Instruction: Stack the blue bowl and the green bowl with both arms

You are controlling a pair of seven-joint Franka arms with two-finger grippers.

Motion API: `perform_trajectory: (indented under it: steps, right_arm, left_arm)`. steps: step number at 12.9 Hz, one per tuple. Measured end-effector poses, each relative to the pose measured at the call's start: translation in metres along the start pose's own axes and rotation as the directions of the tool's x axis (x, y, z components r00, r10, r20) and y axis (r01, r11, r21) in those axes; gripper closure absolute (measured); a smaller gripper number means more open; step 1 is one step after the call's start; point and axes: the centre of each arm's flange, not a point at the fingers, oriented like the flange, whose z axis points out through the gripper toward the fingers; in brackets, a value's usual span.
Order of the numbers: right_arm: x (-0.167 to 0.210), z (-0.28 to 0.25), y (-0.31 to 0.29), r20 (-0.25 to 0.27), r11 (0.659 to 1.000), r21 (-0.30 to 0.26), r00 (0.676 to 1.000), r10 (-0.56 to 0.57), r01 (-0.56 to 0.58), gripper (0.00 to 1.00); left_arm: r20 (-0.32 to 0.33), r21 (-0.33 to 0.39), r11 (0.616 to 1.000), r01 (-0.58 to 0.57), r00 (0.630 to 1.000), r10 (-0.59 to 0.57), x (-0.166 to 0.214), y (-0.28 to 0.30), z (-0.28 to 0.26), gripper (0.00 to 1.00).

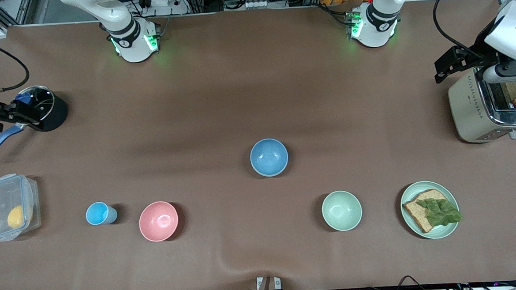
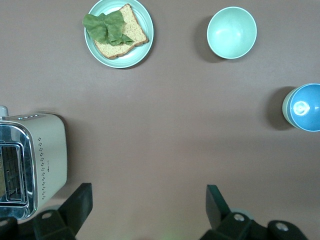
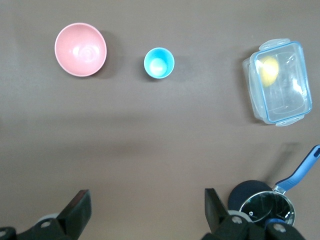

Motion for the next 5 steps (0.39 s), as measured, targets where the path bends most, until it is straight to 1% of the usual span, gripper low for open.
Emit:
perform_trajectory:
  steps: [3, 5]
  right_arm:
    - [-0.0027, 0.0018, -0.0065, 0.024, 0.999, 0.036, 1.0, -0.006, 0.005, 0.0]
    - [-0.0036, 0.0021, -0.0082, 0.03, 0.999, 0.046, 1.0, -0.008, 0.007, 0.0]
  left_arm:
    - [-0.002, 0.002, 1.0, -0.001, 1.0, 0.001, -0.0004, -0.0016, -0.0009, 0.0]
    - [-0.002, 0.002, 1.0, -0.001, 1.0, 0.001, -0.0003, -0.0019, -0.0009, 0.0]
